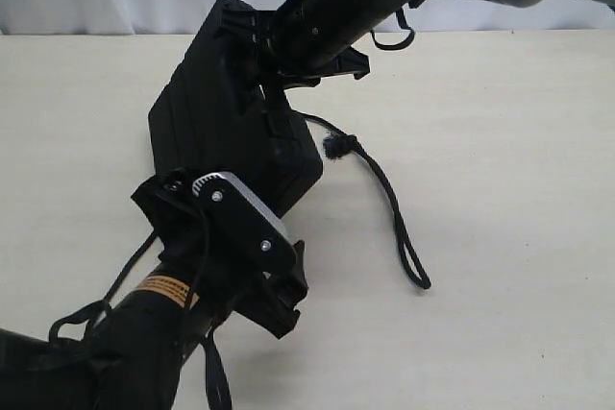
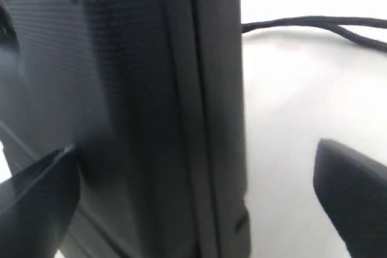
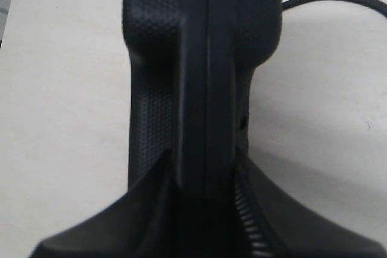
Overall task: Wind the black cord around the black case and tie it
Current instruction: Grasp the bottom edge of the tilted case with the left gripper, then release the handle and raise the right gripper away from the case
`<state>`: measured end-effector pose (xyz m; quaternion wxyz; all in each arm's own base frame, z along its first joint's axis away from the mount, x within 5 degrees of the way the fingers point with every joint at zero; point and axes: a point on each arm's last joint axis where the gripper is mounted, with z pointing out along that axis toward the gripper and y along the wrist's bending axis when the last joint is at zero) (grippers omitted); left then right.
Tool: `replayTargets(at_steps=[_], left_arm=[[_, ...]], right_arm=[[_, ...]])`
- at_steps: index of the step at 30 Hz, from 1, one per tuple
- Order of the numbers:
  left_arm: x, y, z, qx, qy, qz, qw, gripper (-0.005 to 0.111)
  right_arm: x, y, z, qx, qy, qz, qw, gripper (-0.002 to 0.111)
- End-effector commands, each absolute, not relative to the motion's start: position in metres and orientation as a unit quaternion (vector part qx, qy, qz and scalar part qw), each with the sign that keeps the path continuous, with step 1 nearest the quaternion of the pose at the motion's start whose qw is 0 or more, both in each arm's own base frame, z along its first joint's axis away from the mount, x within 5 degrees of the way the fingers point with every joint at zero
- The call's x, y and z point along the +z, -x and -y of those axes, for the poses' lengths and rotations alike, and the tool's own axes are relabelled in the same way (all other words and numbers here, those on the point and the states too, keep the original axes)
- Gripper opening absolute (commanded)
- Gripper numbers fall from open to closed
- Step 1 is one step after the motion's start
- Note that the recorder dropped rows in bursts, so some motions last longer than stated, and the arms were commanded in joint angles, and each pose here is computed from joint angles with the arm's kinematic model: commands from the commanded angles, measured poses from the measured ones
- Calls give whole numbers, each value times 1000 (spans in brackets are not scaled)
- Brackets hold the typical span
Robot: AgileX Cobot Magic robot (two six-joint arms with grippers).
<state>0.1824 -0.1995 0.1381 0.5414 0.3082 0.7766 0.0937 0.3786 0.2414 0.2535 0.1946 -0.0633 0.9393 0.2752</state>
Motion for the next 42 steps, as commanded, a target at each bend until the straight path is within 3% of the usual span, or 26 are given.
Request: replayTargets(at_steps=[1, 5, 14, 15, 16, 17, 18, 19, 20, 21, 24, 32, 36, 42], left_arm=[[139, -196, 188, 104, -278, -781, 550, 99], [137, -211, 176, 87, -238, -797, 548, 99], [139, -224, 179, 29, -278, -771, 572, 98], [136, -222, 179, 25, -283, -781, 556, 89], [135, -222, 178, 26, -278, -784, 555, 69], [135, -222, 178, 26, -278, -784, 555, 41], [135, -222, 178, 26, -278, -784, 555, 19], [135, -222, 178, 26, -278, -784, 554, 4], [135, -223, 177, 29, -268, -790, 551, 0], [136, -223, 173, 35, -245, -799, 548, 0], [139, -223, 166, 43, -195, -816, 543, 0], [137, -221, 163, 51, -188, -832, 520, 0], [148, -212, 154, 55, -203, -821, 531, 0], [151, -191, 151, -2, -267, -828, 493, 0]], right_arm=[[265, -376, -241, 293, 60, -933, 200, 5], [265, -375, -241, 293, 60, -933, 199, 5], [265, -374, -241, 292, 62, -935, 194, 5], [265, -374, -241, 292, 62, -935, 194, 5], [265, -374, -241, 292, 62, -935, 194, 5], [264, -374, -241, 291, 63, -936, 189, 10], [264, -373, -241, 291, 64, -936, 186, 20], [264, -373, -241, 290, 64, -937, 185, 31], [265, -372, -240, 290, 65, -937, 183, 49], [271, -373, -235, 289, 65, -937, 188, 60], [287, -374, -218, 286, 67, -934, 202, 72], [298, -378, -161, 176, 106, -957, 206, 72], [293, -381, -137, 63, 198, -957, 204, 72], [289, -385, -136, 32, 300, -929, 213, 72]])
